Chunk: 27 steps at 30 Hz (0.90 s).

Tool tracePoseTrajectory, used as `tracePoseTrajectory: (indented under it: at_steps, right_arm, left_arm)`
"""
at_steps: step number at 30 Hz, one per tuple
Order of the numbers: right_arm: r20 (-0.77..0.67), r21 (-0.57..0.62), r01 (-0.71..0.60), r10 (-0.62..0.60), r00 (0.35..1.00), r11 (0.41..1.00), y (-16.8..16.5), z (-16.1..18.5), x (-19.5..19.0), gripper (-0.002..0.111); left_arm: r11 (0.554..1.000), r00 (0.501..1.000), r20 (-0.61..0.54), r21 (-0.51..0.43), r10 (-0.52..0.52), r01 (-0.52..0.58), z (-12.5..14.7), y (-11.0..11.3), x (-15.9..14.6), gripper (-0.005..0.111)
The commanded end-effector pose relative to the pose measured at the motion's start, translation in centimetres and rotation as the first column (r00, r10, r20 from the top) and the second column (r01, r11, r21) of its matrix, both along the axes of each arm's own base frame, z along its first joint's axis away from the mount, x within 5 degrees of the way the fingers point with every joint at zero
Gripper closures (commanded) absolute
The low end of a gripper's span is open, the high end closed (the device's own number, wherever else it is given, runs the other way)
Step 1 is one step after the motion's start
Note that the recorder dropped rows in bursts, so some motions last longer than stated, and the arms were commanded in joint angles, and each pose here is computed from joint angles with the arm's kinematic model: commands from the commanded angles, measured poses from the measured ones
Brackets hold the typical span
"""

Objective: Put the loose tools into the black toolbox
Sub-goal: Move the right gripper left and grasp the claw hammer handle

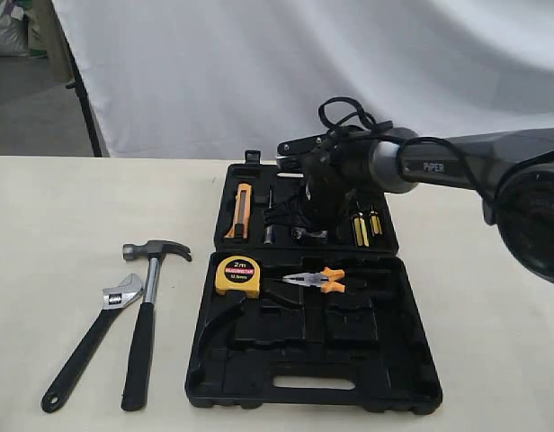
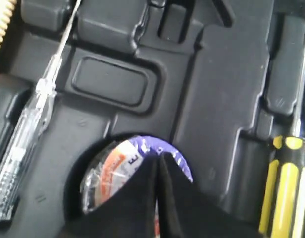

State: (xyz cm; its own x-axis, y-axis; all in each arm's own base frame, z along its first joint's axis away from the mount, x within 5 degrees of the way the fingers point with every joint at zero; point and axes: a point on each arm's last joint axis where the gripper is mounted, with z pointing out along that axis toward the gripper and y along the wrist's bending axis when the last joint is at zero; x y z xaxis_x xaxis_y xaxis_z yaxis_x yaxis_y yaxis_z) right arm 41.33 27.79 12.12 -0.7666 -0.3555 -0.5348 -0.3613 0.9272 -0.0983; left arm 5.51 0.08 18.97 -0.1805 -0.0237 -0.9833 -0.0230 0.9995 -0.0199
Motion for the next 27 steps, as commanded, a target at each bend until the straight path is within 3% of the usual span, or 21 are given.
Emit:
tracePoseTrajectory:
  at_steps: [1,11,16,23,27]
  right_arm:
    - [-0.004,0.002,0.008,-0.008,1.0,1.0,-0.1,0.3,-0.1,0.106]
    - [0.123,0.102,-0.008,-0.004,0.992,0.995,-0.2,7.2,-0.4,0.106]
    - [0.075,0.202,0.015,-0.031,0.997,0.979,0.8,7.4,-1.0,0.106]
    - [0.025,0.262,-0.277,0.281,0.959,0.924,6.2,6.7,-5.2,0.109]
    - [0.001,0.27,-0.348,0.361,0.933,0.898,8.7,5.6,-7.5,0.109]
  left_arm:
    - [1.0,1.0,-0.001,-0.013,0.004,-0.004,-0.1,0.0,0.0,0.106]
    - [1.0,1.0,-0.001,-0.013,0.004,-0.004,-0.1,0.0,0.0,0.106]
    - [1.0,1.0,-0.001,-0.011,0.005,-0.005,-0.1,0.0,0.0,0.106]
    - [1.0,1.0,-0.001,-0.011,0.005,-0.005,-0.1,0.0,0.0,0.106]
    - [1.0,1.0,-0.001,-0.011,0.005,-0.005,-0.1,0.0,0.0,0.106]
